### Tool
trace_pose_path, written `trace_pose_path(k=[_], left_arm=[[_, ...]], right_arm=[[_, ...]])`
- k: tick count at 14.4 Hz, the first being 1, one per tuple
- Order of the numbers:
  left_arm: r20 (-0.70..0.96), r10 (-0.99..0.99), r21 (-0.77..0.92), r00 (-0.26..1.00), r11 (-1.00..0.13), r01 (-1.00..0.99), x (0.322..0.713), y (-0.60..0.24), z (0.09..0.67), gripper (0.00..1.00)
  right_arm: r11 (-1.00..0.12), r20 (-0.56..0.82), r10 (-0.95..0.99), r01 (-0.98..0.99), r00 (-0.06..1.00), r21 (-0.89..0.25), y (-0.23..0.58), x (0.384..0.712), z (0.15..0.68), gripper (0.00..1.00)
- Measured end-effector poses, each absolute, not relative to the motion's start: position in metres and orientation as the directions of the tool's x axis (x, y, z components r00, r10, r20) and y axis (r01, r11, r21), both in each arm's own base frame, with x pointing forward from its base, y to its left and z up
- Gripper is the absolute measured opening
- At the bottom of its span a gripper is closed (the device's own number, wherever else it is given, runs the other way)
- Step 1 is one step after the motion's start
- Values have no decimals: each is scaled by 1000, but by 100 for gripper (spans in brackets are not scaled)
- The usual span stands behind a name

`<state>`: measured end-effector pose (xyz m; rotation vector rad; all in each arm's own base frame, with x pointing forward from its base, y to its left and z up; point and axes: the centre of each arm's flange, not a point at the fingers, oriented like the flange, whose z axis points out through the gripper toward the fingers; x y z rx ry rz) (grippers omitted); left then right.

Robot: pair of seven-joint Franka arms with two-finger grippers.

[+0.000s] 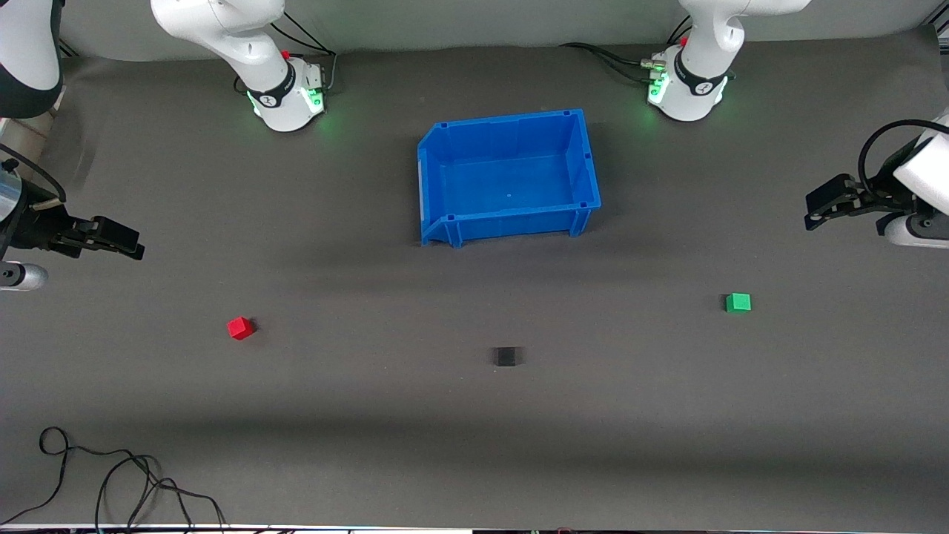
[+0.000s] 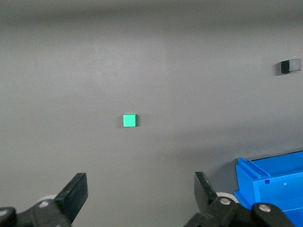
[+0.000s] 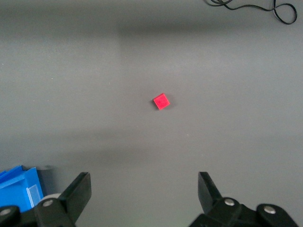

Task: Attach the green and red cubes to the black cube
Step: 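Move the right gripper toward the red cube while the left gripper approaches the green cube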

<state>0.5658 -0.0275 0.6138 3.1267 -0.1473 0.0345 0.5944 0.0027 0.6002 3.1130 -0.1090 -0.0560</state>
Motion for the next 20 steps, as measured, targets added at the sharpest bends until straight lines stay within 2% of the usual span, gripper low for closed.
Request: trace_pose_path(k=[10,14,16,20], left_arm=[[22,-80,11,997,-997,-80,566,-28,614,100],[10,26,12,1000,-1000,26,564,-28,615,100],[7,98,13,995,-995,98,564,-26,616,100],[0,374,19,928,-927,374,564,-12,617,100]], right_arm=[[-997,-44,-71,-69,997,30,3,596,595,100],[-996,-44,-91,-90,995,30,3,596,595,100],[-984,-46,-178,-176,983,36,3,598,592,100],[-951,-54,-307,-304,950,48,1,601,583,100]])
